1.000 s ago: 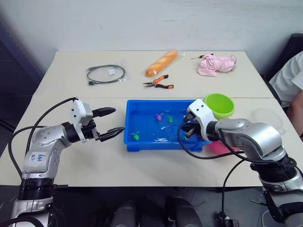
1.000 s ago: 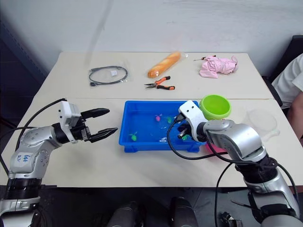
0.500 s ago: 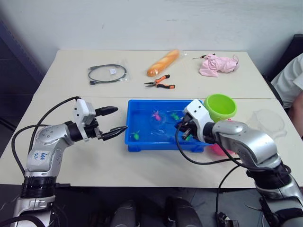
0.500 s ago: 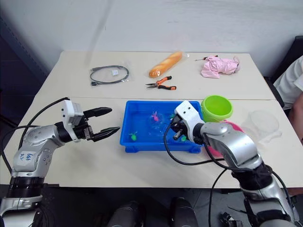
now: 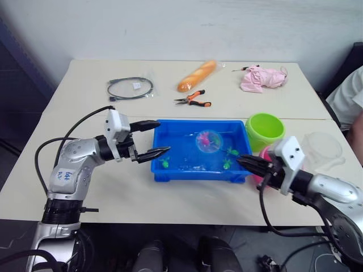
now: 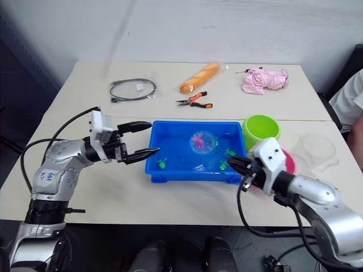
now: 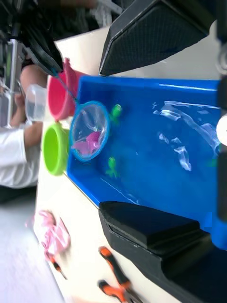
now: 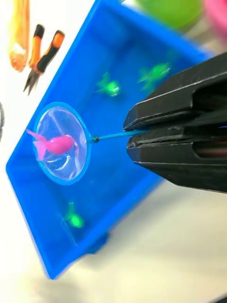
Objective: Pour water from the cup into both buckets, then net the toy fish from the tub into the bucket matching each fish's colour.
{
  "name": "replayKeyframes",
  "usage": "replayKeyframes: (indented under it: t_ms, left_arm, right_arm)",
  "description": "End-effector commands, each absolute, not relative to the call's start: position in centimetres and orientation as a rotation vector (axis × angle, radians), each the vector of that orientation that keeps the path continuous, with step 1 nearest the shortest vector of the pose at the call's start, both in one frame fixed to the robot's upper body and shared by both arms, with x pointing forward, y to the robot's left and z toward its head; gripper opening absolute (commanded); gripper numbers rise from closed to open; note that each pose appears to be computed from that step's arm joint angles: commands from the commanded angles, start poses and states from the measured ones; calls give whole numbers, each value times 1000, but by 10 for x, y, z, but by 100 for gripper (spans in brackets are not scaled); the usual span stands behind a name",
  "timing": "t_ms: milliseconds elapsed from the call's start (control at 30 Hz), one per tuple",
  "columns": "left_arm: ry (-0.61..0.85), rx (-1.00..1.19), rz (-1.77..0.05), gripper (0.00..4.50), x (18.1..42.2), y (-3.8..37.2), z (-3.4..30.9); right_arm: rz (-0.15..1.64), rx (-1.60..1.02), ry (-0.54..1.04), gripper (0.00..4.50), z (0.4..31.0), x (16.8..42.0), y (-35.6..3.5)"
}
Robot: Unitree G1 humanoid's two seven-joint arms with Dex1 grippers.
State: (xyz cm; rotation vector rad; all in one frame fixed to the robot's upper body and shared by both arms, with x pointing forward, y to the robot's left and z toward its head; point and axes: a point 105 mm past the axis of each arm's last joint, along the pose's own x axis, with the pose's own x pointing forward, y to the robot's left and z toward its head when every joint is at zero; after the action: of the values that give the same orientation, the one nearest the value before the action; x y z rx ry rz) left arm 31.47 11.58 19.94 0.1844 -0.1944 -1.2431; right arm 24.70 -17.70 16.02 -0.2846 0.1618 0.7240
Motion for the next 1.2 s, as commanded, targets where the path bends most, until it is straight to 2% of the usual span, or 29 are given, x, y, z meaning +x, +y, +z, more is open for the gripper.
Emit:
replayKeyframes:
  t_ms: [33,200,400,567,867,1067,1200]
  left_arm:
    - [-255,174,-1373,448,305,90,211]
    - [-242,140,-1476,448,303,71,209]
    - [-259,123,-1577,448,303,50,210]
    - [-253,103,-1626,448,301,41,208]
    - [-264,109,-1603,448,303,42,209]
    - [-270,110,-1571,448,303,44,211]
    - [-272,108,-1556,448,304,45,211]
  right_arm:
    - [643,-281,56,0,180,225,-195]
    - [534,-292,54,0,186,201,-218]
    - [287,-334,67,0,198,163,-271]
    - [91,-500,95,0,190,147,-313]
    - [-31,-788,47,0,163,155,-325]
    - [-29,-950,27,0,151,167,-319]
    - [-31,-1153,-6,0,151,175,-316]
